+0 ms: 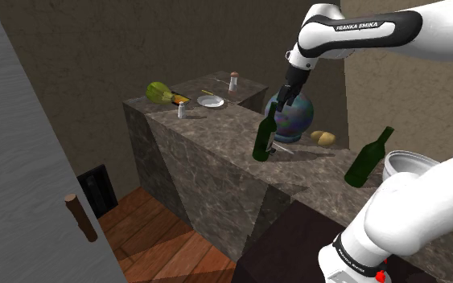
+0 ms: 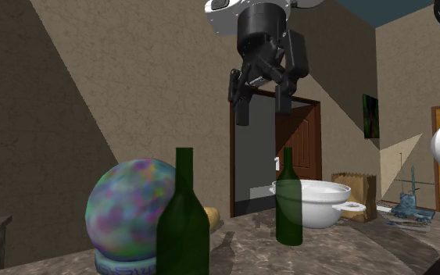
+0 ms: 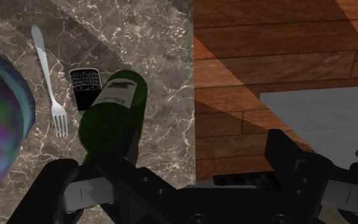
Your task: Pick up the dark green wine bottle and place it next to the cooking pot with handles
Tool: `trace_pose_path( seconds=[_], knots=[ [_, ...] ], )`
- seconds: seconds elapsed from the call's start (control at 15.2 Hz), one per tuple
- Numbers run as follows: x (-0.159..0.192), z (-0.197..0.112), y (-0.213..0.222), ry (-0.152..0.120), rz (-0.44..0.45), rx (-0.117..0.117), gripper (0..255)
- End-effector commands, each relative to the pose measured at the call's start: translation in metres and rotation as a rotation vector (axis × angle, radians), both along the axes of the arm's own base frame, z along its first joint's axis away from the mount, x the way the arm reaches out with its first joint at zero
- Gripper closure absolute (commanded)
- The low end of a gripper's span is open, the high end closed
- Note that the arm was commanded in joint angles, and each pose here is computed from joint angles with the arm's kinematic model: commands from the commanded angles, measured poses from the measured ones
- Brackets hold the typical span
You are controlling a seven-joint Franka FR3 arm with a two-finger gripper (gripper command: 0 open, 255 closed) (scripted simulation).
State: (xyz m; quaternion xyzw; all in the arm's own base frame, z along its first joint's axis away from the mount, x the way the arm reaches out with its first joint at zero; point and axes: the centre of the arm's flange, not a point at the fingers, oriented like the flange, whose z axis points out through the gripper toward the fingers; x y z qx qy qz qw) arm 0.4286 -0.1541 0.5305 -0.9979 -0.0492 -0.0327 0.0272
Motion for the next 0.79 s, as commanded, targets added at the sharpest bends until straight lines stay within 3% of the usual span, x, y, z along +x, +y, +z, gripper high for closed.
trace_pose_path(
  seconds=[0.0,0.53,0.73],
  knots=[
    [0.018,-0.009,-0.018,-0.003,0.009,-0.011,0],
    [0.086,-0.031,-0.084,-0.014,0.036,-0.049,0],
    [0.087,-0.047,-0.084,-0.014,0.036,-0.049,0]
  ],
)
